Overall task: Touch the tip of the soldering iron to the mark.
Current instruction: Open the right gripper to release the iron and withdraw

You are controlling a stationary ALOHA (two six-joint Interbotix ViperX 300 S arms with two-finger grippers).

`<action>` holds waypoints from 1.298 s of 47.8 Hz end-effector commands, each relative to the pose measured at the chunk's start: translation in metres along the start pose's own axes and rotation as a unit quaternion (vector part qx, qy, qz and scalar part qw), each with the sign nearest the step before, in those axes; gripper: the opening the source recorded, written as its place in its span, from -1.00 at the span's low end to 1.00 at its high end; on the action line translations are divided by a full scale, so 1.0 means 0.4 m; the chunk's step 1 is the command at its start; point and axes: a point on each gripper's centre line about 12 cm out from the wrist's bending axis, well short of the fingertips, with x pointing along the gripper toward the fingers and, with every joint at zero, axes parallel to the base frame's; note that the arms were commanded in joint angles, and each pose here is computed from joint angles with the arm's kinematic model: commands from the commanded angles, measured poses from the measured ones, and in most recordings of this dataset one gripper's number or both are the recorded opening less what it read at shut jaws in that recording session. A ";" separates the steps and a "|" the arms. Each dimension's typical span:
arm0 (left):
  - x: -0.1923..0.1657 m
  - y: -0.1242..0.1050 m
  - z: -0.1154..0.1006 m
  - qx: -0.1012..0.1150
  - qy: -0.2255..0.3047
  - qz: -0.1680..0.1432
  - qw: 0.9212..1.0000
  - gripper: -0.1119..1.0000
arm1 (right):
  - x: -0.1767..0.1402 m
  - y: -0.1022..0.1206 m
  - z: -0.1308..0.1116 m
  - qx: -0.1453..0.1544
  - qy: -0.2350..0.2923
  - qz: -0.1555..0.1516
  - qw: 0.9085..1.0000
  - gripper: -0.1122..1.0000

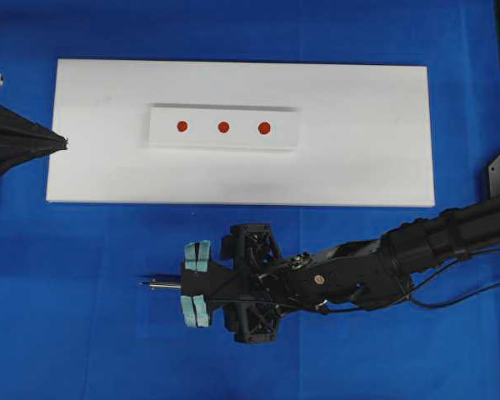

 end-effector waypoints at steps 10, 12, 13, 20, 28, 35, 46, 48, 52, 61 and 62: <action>0.004 0.001 0.012 0.000 -0.006 0.000 1.000 -0.80 | -0.066 0.014 0.045 0.000 -0.032 0.014 0.999 0.79; 0.004 0.001 0.012 -0.001 -0.006 0.000 1.000 -0.80 | -0.073 0.015 0.048 0.000 -0.035 0.015 0.999 0.80; 0.004 0.001 0.012 -0.001 -0.006 0.000 1.000 -0.80 | -0.079 0.015 0.051 0.001 -0.037 0.016 0.999 0.80; 0.004 0.001 0.012 -0.001 -0.006 0.000 1.000 -0.80 | -0.137 0.011 0.073 0.006 -0.044 0.011 0.999 0.80; 0.004 0.001 0.013 -0.001 -0.007 0.000 1.000 -0.80 | -0.258 0.003 0.102 0.013 -0.053 0.000 0.998 0.80; 0.004 0.001 0.012 -0.001 -0.006 0.000 1.000 -0.80 | -0.330 -0.009 0.113 0.012 -0.060 -0.010 0.998 0.79; 0.003 0.001 0.013 0.000 -0.007 0.000 1.000 -0.80 | -0.338 -0.061 0.134 0.009 -0.068 -0.038 0.997 0.79; 0.004 0.001 0.013 0.000 -0.007 0.000 1.000 -0.80 | -0.336 -0.081 0.139 0.014 -0.068 -0.044 0.997 0.79; 0.004 0.001 0.013 0.000 -0.007 0.000 1.000 -0.80 | -0.336 -0.134 0.155 0.024 -0.071 -0.059 0.995 0.79; 0.004 0.001 0.013 0.000 -0.007 0.000 1.000 -0.80 | -0.337 -0.259 0.184 0.029 -0.073 -0.093 0.992 0.77; 0.004 0.001 0.012 0.000 -0.006 0.000 1.000 -0.80 | -0.337 -0.274 0.186 0.030 -0.072 -0.098 0.992 0.77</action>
